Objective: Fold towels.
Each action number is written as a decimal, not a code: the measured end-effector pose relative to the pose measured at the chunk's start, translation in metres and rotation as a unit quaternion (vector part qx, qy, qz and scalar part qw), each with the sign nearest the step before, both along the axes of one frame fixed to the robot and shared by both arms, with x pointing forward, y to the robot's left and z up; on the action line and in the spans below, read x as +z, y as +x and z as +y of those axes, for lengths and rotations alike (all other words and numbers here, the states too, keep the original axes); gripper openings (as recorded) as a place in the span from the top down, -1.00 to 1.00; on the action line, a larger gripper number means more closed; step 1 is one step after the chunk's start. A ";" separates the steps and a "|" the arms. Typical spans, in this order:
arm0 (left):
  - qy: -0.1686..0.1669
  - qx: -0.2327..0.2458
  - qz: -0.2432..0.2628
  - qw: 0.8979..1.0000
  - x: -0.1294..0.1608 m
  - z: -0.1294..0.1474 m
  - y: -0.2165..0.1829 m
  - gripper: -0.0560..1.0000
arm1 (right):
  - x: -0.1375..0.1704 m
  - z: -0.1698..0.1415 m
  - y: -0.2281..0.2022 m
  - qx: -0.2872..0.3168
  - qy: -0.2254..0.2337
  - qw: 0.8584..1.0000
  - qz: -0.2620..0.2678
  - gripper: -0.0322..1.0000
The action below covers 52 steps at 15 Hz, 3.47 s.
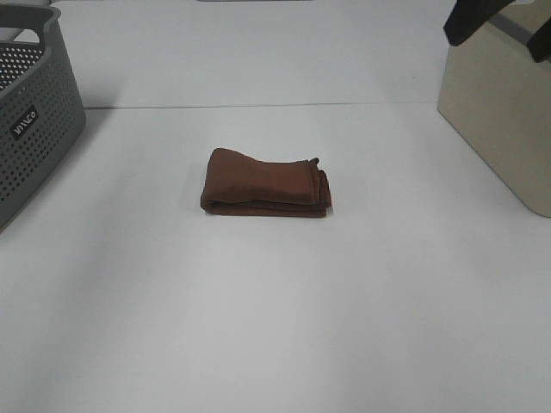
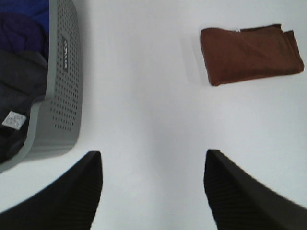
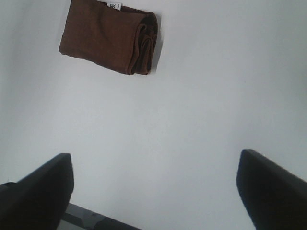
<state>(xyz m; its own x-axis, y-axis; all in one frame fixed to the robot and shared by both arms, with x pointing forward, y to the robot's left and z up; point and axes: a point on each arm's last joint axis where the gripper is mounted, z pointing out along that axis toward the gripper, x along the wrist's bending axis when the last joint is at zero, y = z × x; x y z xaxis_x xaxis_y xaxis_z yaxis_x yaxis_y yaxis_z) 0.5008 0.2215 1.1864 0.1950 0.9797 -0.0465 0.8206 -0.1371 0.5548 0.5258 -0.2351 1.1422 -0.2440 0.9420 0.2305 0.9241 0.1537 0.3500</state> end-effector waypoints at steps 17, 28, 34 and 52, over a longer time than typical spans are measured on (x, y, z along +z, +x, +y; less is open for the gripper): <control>-0.048 -0.109 -0.183 0.976 -0.128 0.069 -0.263 -0.24 | -0.086 -0.052 -0.274 -0.020 -0.049 0.982 -0.181 -0.73; -0.057 -0.122 -0.207 0.969 -0.132 0.064 -0.257 -0.24 | -0.095 -0.054 -0.278 -0.034 -0.043 0.964 -0.259 -0.73; -0.048 -0.081 -0.210 0.973 -0.132 0.065 -0.256 -0.24 | -0.095 -0.054 -0.278 -0.034 -0.043 0.964 -0.259 -0.73; -0.021 0.041 -0.264 0.964 -0.131 0.066 -0.268 -0.24 | -0.096 -0.056 -0.299 -0.098 -0.051 0.939 -0.326 -0.73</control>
